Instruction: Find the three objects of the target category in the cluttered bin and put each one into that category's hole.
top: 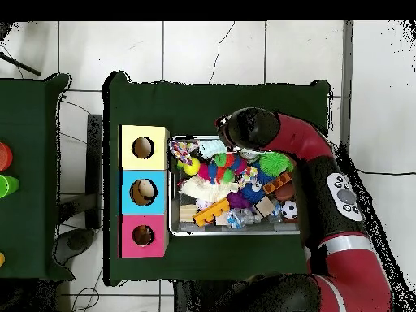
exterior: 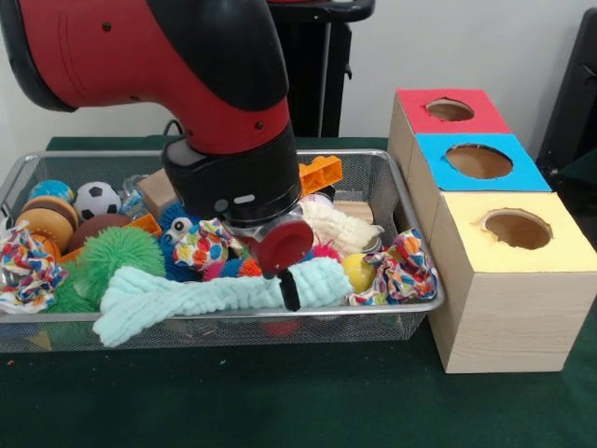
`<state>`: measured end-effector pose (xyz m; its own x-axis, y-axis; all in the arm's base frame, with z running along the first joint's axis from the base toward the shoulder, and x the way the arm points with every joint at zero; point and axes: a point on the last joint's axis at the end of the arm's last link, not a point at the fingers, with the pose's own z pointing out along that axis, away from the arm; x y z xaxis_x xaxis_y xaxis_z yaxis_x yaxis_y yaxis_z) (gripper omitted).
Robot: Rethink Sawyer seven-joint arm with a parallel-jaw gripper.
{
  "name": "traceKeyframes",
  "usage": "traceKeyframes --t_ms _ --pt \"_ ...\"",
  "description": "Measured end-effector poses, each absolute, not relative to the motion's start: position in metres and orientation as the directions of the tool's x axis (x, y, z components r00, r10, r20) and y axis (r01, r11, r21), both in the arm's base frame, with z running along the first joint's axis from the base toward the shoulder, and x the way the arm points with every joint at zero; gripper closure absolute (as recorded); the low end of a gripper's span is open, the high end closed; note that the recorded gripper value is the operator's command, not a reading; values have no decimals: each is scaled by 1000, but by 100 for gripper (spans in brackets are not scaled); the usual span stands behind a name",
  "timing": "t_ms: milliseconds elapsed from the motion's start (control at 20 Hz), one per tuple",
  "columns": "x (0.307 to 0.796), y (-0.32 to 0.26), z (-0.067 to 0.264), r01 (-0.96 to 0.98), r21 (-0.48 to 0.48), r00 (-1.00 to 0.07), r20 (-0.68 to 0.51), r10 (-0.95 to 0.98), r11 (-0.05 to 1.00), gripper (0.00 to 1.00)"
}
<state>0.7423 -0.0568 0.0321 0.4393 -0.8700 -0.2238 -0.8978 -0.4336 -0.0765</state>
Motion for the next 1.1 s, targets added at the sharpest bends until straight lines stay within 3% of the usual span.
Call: traceKeyframes --t_ms 550,1100 --pt "744 -52 72 -900 -29 424 -287 -859 -434 0" --pt "743 -59 64 -907 -18 406 -306 -861 -421 0"
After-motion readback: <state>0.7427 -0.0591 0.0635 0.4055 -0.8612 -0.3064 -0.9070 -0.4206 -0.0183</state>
